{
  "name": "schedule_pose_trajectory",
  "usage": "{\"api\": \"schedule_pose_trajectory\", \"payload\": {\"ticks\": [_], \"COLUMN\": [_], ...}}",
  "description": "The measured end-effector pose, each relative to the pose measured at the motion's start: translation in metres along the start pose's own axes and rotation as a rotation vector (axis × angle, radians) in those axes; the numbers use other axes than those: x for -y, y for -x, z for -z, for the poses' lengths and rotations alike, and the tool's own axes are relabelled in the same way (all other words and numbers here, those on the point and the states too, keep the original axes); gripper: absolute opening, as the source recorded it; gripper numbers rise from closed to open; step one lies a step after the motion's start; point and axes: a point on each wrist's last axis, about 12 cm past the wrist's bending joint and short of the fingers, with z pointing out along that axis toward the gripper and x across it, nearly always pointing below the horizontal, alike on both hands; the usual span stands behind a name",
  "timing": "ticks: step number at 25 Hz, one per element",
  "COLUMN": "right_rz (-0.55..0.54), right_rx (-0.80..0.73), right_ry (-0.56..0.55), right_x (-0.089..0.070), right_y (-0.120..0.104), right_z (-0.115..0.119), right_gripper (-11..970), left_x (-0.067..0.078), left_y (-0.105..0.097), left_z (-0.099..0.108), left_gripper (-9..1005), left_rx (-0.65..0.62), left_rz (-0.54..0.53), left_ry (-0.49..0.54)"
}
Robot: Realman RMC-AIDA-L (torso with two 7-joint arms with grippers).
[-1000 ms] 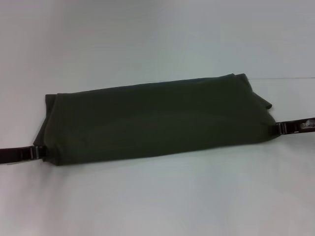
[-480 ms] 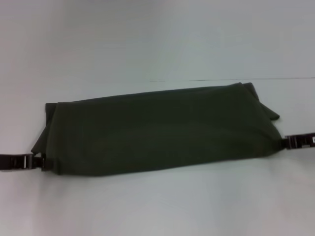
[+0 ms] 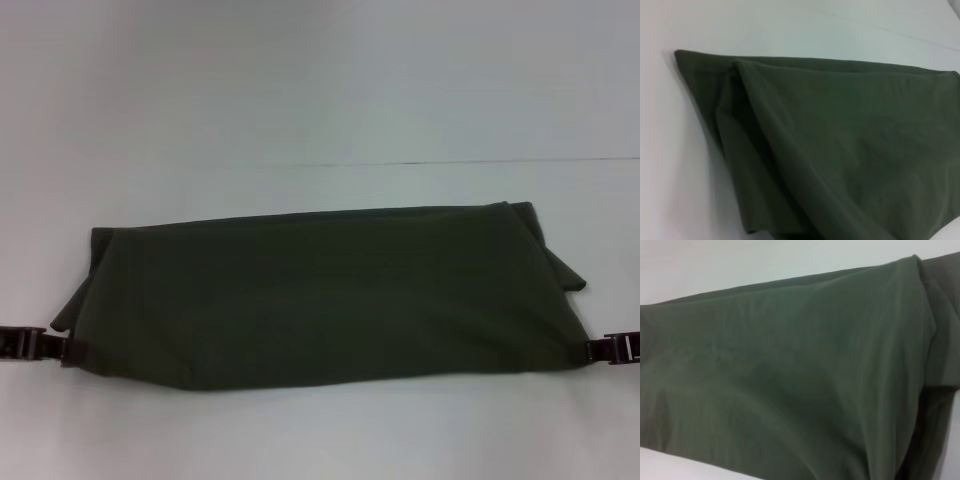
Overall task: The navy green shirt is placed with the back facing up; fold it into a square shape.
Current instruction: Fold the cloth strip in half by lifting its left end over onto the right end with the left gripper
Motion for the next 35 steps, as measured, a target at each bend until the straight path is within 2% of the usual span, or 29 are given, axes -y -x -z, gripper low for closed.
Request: {"api": "schedule_pose_trajectory", "payload": {"ticks": [5,15,16,21,25,30,35], "right_rz": [-0.003,-0.015,-0.016,-0.001,0.035,0.206,0.405], "right_rx": [0.001,0.011,0.016,0.059,0.152,0.378,0.547], "right_ry": [0.010,0.011,0.009,-0.017,-0.063,-0.008,0.090], "right_x": [0.001,0.004,0.005,0.009,0.015,0.010,-0.002], "right_y": [0.000,0.010,0.011,0.023,0.039,0.054,0.046], "right_z": [0.002,0.005,0.006,0.014,0.029,0.042,0.031], "right_gripper": [115,142,180,375,541,677,795], "left_x": [0.001,-0.007,-0.007,-0.008,-0.011,-0.017,-0.016], "left_y": [0.006,0.011,0.011,0.015,0.023,0.031,0.033], "left_z": [0.001,0.005,0.005,0.009,0.014,0.010,0.009], "left_gripper": [36,42,43,247,445,650,801], "left_rx": [-0.010,0.024,0.025,0.066,0.154,0.246,0.263], "left_rz": [-0.001,0.092,0.094,0.102,0.119,0.160,0.230], "left_ry": [0.011,0.081,0.083,0.078,0.078,0.100,0.081]}}
